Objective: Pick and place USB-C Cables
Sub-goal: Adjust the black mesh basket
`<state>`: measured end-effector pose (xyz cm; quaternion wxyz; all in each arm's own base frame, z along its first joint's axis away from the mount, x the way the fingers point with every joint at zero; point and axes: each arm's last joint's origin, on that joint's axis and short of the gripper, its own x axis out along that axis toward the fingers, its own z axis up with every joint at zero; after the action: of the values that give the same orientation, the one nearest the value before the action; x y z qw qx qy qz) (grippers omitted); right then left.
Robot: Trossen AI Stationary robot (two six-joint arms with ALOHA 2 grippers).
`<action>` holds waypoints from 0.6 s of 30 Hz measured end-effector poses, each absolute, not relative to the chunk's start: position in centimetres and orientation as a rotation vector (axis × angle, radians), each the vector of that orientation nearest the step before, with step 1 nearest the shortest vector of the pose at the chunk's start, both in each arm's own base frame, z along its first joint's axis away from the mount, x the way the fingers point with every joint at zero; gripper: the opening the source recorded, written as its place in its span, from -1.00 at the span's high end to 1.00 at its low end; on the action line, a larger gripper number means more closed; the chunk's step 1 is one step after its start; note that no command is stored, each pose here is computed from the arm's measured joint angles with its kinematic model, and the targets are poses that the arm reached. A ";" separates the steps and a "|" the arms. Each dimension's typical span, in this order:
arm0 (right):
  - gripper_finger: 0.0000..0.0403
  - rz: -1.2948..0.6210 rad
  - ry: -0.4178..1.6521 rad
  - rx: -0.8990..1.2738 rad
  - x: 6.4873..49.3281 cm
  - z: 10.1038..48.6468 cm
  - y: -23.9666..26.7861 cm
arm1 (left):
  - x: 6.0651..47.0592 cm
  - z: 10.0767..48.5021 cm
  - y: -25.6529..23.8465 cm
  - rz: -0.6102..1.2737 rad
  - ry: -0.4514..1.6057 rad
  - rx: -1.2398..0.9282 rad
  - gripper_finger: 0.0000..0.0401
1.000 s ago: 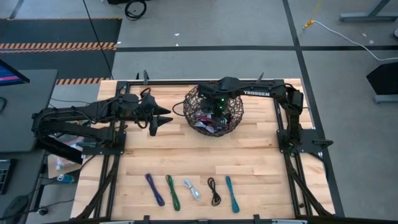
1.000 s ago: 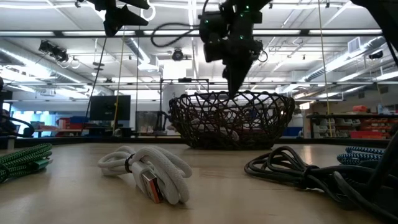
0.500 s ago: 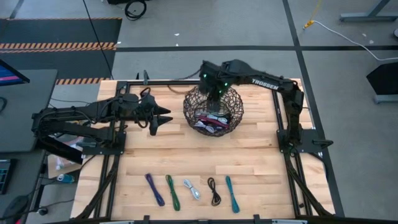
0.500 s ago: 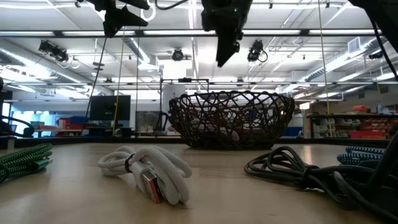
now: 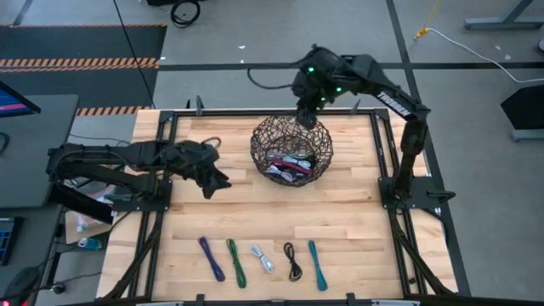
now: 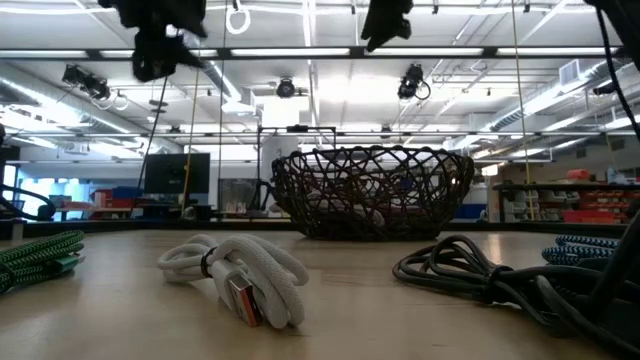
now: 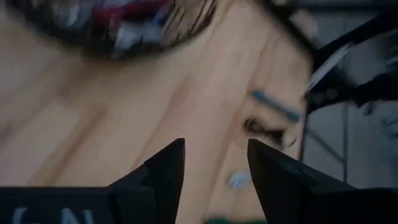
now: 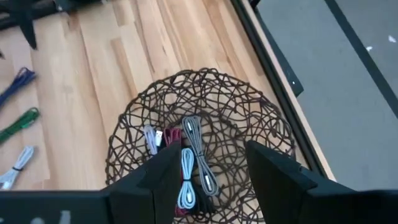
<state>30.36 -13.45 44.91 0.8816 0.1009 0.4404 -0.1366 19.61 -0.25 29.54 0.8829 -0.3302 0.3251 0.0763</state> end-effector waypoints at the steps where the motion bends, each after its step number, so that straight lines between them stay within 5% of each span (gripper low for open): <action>1: 0.07 -0.288 0.908 0.211 30.0 45.2 -13.4 | 19.6 29.1 -0.5 0.163 0.718 -0.695 0.10; 10: 0.07 -0.281 0.873 0.258 28.8 46.3 -12.7 | 22.6 26.6 -2.8 0.105 0.832 -0.648 0.10; 18: 0.09 -0.206 0.952 0.305 30.1 44.6 -12.9 | 25.7 27.9 -2.1 -0.028 0.561 -0.603 0.10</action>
<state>30.06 -12.87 44.61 0.8725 0.1461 0.4558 -0.0987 25.66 -2.08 27.95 0.9164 -0.2930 0.2725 -0.0135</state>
